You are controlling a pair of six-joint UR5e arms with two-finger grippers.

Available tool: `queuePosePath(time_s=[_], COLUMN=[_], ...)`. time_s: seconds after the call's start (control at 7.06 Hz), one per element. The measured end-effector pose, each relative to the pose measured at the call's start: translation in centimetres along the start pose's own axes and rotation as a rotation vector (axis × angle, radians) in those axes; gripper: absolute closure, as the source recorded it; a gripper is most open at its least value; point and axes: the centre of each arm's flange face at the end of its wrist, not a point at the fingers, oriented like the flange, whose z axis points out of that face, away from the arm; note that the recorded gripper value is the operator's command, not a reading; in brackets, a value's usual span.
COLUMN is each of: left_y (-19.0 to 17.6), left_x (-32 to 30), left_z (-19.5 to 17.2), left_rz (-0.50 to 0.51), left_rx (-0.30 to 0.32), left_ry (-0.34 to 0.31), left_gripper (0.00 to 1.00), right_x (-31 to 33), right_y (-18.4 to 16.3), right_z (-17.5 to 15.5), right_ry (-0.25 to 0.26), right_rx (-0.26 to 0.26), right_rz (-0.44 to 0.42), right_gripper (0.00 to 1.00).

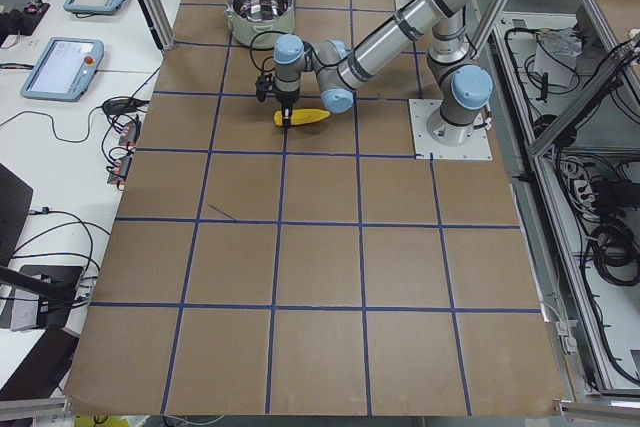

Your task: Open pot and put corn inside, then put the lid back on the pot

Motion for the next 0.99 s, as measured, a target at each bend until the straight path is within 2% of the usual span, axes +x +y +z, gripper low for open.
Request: queuePosePath(time_s=[0.28,0.43,0.57,0.71,0.99], left_y=[-1.8,-2.8,-3.7,-4.5,-6.4], left_x=[1.4,3.6,7.3,12.2,22.9], left_z=[-5.4,-10.5,-15.2,-18.2,-20.2], left_rz=[-0.096,-0.126,-0.156,-0.195,-0.279], left_rx=[-0.026,-0.047,-0.042,-0.022,0.010], left_ry=[0.010,0.015,0.018,0.027,0.079], left_gripper=[0.82,0.82,0.82,0.82,0.82], right_x=[-0.1,-0.2,-0.2,-0.3,-0.3], right_y=[0.0,0.0,0.0,0.0,0.0], right_z=[-0.1,0.0,-0.1,0.0,0.0], right_ry=[0.000,0.000,0.000,0.000,0.000], right_rx=[0.001,0.001,0.001,0.001,0.001], right_rz=[-0.002,-0.002,-0.002,-0.003,-0.003], right_gripper=[0.90,0.90,0.90,0.90,0.90])
